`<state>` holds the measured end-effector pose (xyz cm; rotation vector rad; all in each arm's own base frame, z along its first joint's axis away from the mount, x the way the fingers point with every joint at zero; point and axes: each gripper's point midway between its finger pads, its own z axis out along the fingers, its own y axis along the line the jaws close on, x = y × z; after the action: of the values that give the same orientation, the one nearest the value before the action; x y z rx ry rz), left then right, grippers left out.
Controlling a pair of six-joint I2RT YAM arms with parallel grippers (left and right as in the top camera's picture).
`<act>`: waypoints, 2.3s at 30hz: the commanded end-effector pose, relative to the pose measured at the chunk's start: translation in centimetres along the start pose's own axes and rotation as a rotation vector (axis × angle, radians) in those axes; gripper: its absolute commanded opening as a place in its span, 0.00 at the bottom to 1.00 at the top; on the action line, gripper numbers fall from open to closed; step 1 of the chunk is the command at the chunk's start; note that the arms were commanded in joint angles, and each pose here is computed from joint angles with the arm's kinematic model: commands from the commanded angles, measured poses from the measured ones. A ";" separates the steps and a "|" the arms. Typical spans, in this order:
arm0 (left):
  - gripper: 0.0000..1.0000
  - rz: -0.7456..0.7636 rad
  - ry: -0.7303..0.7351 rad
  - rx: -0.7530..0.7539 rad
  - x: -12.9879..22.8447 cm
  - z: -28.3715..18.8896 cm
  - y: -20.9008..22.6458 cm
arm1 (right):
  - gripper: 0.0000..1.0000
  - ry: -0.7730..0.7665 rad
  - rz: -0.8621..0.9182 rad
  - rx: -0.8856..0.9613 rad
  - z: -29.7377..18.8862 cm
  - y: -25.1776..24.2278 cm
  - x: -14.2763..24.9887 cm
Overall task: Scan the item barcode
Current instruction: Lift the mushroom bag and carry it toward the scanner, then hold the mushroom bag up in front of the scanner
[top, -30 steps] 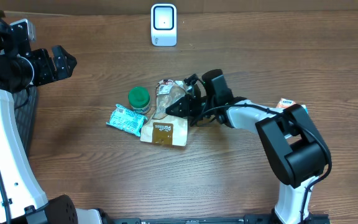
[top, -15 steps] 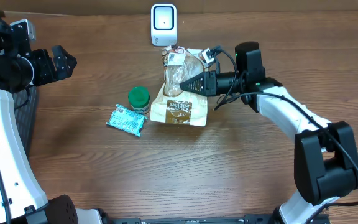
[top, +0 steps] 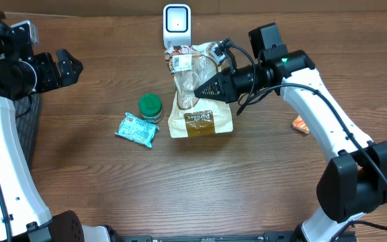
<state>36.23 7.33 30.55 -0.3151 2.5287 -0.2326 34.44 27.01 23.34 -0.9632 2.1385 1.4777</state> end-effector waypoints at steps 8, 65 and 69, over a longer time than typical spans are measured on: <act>1.00 0.017 -0.006 0.002 -0.2 -0.1 -0.1 | 0.04 -0.025 -0.363 0.012 -0.6 1.3 -1.5; 1.00 0.017 -0.006 0.002 -0.2 -0.1 -0.1 | 0.04 0.051 -0.763 1.644 -5.3 -14.5 -17.5; 1.00 0.017 -0.006 0.002 -0.2 -0.1 -0.1 | 0.04 0.098 -0.835 1.761 -4.4 -18.0 -17.6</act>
<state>36.24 7.34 30.56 -0.3149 2.5284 -0.2325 58.73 26.37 25.01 -0.7673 1.7372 -0.6039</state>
